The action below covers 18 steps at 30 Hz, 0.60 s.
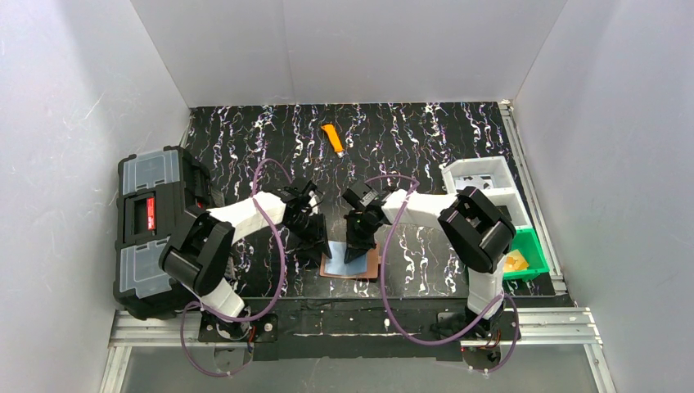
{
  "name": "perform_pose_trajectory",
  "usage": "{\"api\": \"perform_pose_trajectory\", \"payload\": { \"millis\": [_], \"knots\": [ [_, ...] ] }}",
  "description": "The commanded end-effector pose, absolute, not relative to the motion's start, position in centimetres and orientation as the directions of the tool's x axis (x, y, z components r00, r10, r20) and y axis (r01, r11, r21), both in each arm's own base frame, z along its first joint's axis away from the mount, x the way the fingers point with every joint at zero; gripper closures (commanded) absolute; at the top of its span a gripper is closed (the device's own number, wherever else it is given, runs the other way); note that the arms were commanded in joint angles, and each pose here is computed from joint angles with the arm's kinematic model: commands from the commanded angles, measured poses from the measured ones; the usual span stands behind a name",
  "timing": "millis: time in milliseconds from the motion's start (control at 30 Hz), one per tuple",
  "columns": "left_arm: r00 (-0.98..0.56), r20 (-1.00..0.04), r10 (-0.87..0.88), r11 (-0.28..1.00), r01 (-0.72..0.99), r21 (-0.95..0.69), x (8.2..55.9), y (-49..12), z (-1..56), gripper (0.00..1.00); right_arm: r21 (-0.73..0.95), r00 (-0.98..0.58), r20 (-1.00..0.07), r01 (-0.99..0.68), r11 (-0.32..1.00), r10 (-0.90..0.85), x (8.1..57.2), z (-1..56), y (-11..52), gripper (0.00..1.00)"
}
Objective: Take the credit cards out of the card holder
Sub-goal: Remove the credit card from the card holder.
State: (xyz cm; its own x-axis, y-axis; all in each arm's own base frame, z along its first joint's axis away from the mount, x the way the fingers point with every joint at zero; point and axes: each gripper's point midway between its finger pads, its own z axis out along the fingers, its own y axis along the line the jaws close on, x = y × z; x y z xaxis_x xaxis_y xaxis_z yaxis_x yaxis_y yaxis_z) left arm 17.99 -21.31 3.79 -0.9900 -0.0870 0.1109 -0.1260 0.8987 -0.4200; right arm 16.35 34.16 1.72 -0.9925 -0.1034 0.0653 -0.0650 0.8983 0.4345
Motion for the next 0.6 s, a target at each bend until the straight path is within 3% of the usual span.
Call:
{"api": "perform_pose_trajectory", "payload": {
  "millis": [0, 233, 400, 500, 567],
  "knots": [
    [-0.993, 0.102, -0.062, 0.893, -0.101, -0.439, 18.3, -22.2, 4.7, 0.63, 0.327, -0.985, 0.143, -0.046, 0.944, -0.097, 13.9, -4.6, 31.4, 0.99],
    [-0.994, 0.077, -0.079, 0.908, -0.104, -0.406, 18.5, -21.6, 4.5, 0.74, 0.345, -0.992, 0.094, -0.052, 0.937, -0.089, 14.9, -3.5, 31.7, 0.96],
    [-0.986, 0.024, -0.166, 0.923, -0.164, -0.348, 19.0, -19.6, 4.8, 0.83, 0.302, -0.997, 0.027, -0.055, 0.952, -0.066, 16.2, -1.3, 32.3, 0.55],
    [-0.980, 0.004, -0.199, 0.911, -0.186, -0.368, 19.5, -18.8, 5.4, 0.82, 0.286, -0.999, -0.022, -0.038, 0.957, -0.033, 16.5, 0.1, 33.1, 0.38],
    [-0.980, 0.009, -0.199, 0.910, -0.188, -0.370, 19.5, -18.4, 5.6, 0.82, 0.257, -0.999, -0.039, -0.020, 0.966, -0.010, 16.6, 0.6, 33.5, 0.33]
  ]
}}
